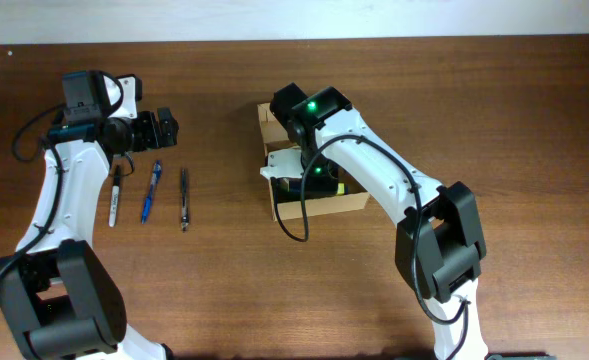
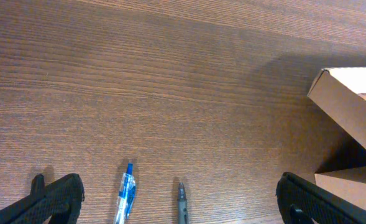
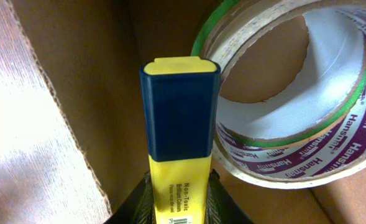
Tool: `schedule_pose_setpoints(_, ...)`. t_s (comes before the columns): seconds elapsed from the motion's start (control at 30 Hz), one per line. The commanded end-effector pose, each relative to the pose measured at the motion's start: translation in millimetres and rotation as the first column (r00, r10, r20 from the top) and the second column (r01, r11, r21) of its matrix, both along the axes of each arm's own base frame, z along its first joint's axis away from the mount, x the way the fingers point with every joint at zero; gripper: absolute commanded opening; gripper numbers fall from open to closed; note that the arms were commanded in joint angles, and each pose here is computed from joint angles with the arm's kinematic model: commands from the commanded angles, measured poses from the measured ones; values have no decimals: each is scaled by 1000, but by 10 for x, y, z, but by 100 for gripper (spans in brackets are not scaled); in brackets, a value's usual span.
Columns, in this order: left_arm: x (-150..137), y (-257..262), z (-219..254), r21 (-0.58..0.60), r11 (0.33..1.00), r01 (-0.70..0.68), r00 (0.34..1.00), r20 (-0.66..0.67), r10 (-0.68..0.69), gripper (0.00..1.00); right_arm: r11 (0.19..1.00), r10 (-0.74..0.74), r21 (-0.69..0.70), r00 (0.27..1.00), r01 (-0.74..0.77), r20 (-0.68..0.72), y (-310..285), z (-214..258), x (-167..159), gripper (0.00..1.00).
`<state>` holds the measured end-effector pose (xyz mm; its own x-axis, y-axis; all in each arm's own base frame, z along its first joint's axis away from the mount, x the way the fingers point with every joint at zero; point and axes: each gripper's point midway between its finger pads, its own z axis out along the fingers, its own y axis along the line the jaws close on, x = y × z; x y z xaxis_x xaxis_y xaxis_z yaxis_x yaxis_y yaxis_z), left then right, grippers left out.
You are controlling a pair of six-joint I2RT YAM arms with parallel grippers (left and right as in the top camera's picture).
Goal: Pack container
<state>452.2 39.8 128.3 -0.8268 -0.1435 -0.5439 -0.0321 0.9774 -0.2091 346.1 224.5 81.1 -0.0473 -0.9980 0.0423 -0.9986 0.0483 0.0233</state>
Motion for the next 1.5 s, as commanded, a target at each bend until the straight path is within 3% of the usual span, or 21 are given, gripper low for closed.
schedule_pose_setpoints(0.0, 34, -13, 24, 0, 1000, 22, 1000, 11, -22, 99, 1000, -15, 11, 1000, 15, -5, -2, 56, -32, 30)
schedule_pose_setpoints(0.13, 34, -13, 24, 0, 1000, 22, 1000, 11, -22, 99, 997, -46, 63, 997, 42, 69, 33, 434, 16, 46)
schedule_pose_setpoints(0.17, 35, -13, 25, 0, 1000, 22, 1000, 11, -22, 99, 996, -57, 80, 994, 50, 93, 37, 549, 29, 55)
schedule_pose_setpoints(0.43, 33, -13, 24, 0, 1000, 22, 1000, 11, -22, 99, 964, -188, 238, 932, 115, 311, -107, 1608, -10, 51)
schedule_pose_setpoints(0.5, 35, -13, 25, 0, 1000, 22, 1000, 11, -22, 99, 928, -329, 315, 832, 198, 447, -336, 2088, 81, 53)
schedule_pose_setpoints(0.6, 35, -13, 25, 0, 1000, 22, 1000, 11, -22, 99, 812, -565, 497, 624, 306, 539, -776, 2773, 161, 69)
schedule_pose_setpoints(0.7, 34, -14, 24, 0, 1000, 23, 1000, 11, -23, 99, 529, -847, 743, 315, 410, 429, -1524, 3399, 145, 77)
schedule_pose_setpoints(0.77, 52, -11, 36, 1, 1000, 23, 1000, 20, -23, 99, 340, -940, 819, 136, 463, 314, -2025, 3538, 93, 78)
schedule_pose_setpoints(0.8, 47, -18, 34, -1, 1000, 24, 1000, 18, -24, 99, 252, -965, 838, 62, 483, 255, -2249, 3550, 62, 78)
schedule_pose_setpoints(0.83, -52, -70, -21, -30, 999, 31, 999, -29, -32, 99, 91, -989, 850, -50, 520, 136, -2632, 3490, 8, 78)
schedule_pose_setpoints(0.93, -233, -97, -128, -45, 999, 26, 993, -116, -32, 99, -120, -983, 792, -182, 598, -12, -3116, 3167, -53, 77)
schedule_pose_setpoints(1.03, -377, -123, -191, -60, 998, 22, 983, -180, -33, 99, -277, -948, 670, -311, 688, -73, -3485, 2690, -104, 77)
schedule_pose_setpoints(1.17, -551, -152, -254, -75, 997, 17, 966, -255, -35, 99, -366, -924, 503, -370, 783, -96, -3713, 2082, -25, 79)
schedule_pose_setpoints(1.3, -730, -118, -318, -51, 999, 1, 943, -334, -18, 99, -392, -919, 356, -379, 848, -111, -3746, 1577, 95, 84)
schedule_pose_setpoints(1.4, -959, 144, -399, 106, 994, -28, 900, -429, 72, 99, -398, -917, 260, -380, 880, -118, -3760, 1199, 208, 100)
schedule_pose_setpoints(1.47, -1111, 326, -391, 216, 976, -32, 867, -481, 134, 99, -403, -915, 208, -386, 891, -121, -3777, 1003, 242, 99)
